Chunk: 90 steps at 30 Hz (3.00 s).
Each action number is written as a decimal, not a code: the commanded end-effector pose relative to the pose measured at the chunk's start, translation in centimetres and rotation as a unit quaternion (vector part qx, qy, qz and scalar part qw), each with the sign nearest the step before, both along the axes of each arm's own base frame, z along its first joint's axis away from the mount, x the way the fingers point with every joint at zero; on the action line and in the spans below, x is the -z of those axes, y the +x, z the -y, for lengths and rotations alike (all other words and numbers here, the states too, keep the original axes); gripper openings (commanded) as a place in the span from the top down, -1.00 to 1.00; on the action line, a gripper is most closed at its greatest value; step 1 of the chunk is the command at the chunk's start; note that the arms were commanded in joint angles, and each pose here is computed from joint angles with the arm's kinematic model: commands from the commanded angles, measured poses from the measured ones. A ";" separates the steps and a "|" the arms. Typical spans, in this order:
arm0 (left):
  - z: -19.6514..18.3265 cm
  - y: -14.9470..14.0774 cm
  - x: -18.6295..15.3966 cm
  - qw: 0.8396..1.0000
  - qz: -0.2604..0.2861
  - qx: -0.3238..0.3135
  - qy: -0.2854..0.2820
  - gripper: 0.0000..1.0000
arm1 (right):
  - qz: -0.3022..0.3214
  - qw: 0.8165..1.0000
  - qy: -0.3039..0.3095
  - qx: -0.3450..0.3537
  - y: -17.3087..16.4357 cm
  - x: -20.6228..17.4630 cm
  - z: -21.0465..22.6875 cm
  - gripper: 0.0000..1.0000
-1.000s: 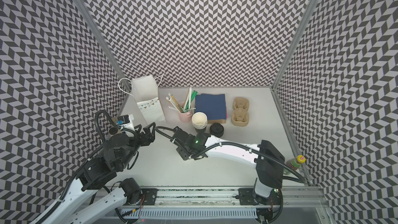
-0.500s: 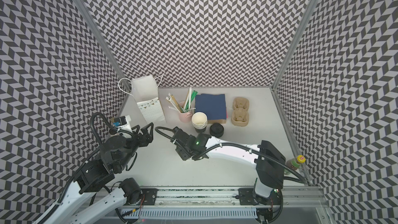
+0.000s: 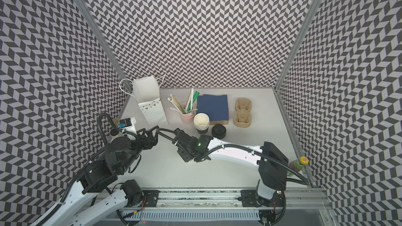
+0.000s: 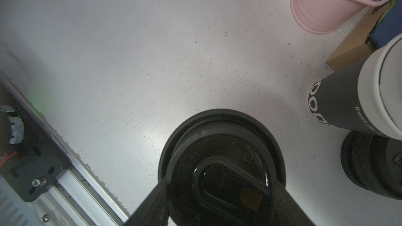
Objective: Pack a coffee takeout order
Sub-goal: Close the lid on the coffee cup.
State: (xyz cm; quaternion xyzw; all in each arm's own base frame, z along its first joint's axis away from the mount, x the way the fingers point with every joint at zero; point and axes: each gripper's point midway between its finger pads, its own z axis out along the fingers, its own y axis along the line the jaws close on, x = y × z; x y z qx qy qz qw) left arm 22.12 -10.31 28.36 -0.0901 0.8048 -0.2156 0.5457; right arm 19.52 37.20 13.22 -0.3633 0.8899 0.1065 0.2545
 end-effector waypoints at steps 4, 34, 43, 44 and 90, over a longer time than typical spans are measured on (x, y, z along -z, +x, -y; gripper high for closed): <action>2.7 -1.0 5.1 0.993 -0.091 0.043 -0.057 -0.56 | -0.087 0.992 -0.090 -0.023 -3.7 5.5 3.5 -0.19; 7.1 -1.1 14.8 0.962 -0.220 0.101 -0.124 -0.45 | -0.100 0.989 -0.097 -0.042 -4.4 6.1 3.6 -0.18; 6.5 0.0 16.1 0.962 -0.231 0.089 -0.116 -0.40 | -0.104 0.988 -0.102 -0.049 -4.7 6.4 3.6 -0.18; 6.4 0.1 16.3 0.962 -0.233 0.088 -0.114 -0.39 | -0.104 0.988 -0.101 -0.050 -4.8 6.3 3.6 -0.18; 5.9 -2.3 22.7 0.944 -0.298 0.110 -0.088 0.02 | -0.135 0.983 -0.091 -0.087 -6.7 7.3 3.2 -0.18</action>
